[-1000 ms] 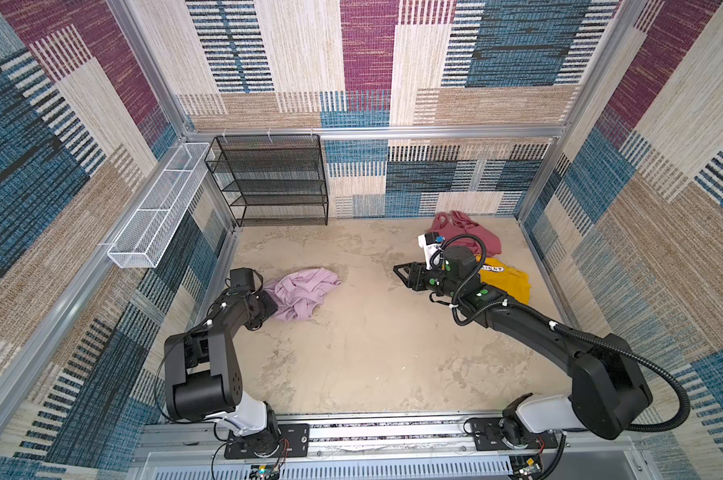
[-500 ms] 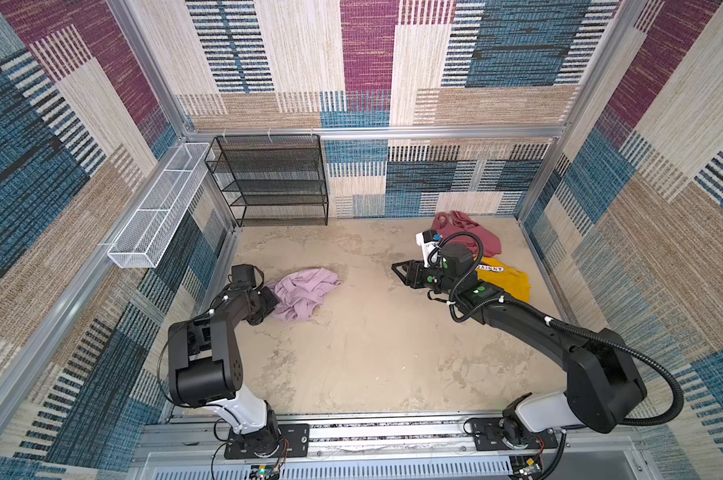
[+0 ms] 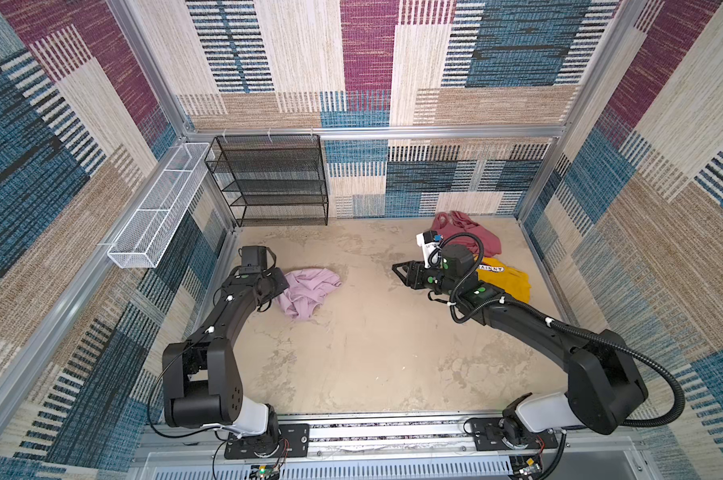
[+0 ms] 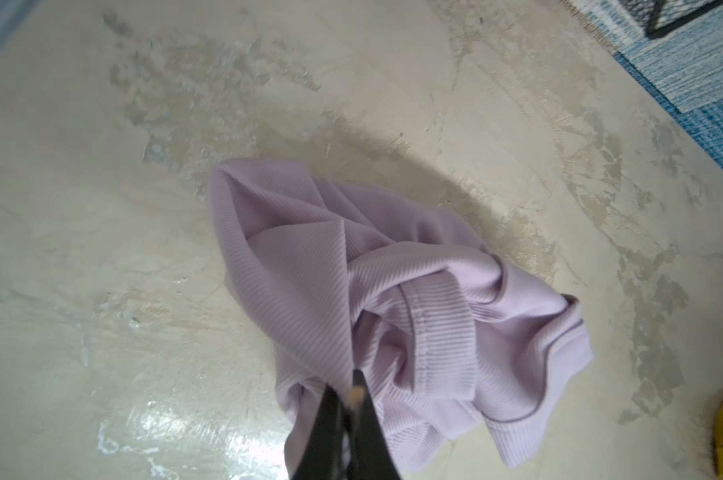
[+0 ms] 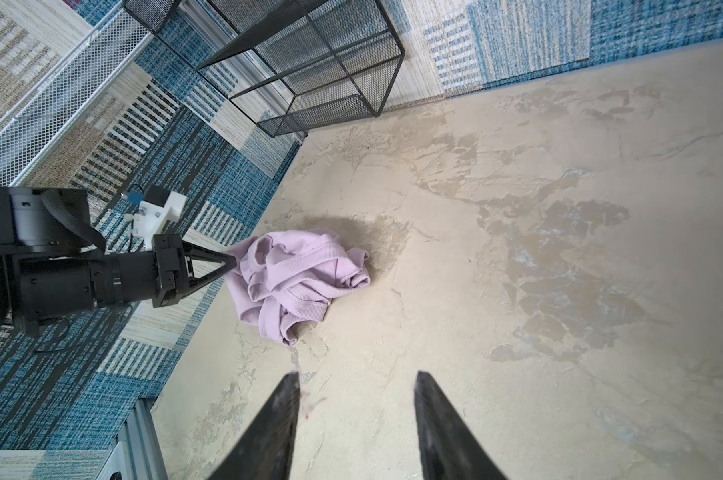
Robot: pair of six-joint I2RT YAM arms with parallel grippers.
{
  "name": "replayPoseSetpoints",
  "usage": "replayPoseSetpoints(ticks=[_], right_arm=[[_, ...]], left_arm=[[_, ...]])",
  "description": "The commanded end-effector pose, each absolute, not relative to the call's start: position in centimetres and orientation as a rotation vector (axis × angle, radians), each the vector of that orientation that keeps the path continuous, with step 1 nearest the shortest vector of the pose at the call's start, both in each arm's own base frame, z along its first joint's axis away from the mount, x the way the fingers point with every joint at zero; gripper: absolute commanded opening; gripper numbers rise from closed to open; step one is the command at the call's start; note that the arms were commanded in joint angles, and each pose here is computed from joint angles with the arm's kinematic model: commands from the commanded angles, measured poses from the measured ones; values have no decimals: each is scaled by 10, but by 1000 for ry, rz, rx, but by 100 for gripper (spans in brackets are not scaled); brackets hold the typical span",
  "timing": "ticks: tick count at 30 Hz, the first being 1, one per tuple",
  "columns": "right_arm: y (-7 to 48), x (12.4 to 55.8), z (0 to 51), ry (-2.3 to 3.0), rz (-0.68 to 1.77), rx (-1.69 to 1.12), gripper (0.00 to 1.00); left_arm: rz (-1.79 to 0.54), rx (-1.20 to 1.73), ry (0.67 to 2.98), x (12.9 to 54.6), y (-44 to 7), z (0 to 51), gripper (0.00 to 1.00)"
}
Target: Pick out a specific cloth from the pile
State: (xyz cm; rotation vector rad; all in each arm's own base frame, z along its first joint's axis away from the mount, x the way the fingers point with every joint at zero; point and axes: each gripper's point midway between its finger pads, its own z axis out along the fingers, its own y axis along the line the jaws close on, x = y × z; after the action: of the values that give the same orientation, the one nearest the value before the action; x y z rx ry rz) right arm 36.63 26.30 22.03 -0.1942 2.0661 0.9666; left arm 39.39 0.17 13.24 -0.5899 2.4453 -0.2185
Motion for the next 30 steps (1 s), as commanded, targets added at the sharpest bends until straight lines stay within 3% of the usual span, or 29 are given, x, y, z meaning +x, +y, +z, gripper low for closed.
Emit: replayPoseSetpoints(ticks=[1, 9, 17, 24, 30], right_arm=[[264, 366, 229, 2028, 988, -198, 48], [262, 362, 226, 2027, 987, -196, 48], [259, 359, 225, 2026, 979, -191, 48], [257, 357, 225, 2024, 978, -187, 48], [257, 356, 228, 2023, 978, -185, 48]], left_arm=[[-91, -457, 2474, 397, -8, 145, 0], [-139, -195, 2523, 434, -76, 147, 0], [-69, 76, 2637, 450, -137, 111, 0], [-26, 96, 2726, 436, -139, 73, 0], [39, 64, 2703, 433, -128, 77, 4]])
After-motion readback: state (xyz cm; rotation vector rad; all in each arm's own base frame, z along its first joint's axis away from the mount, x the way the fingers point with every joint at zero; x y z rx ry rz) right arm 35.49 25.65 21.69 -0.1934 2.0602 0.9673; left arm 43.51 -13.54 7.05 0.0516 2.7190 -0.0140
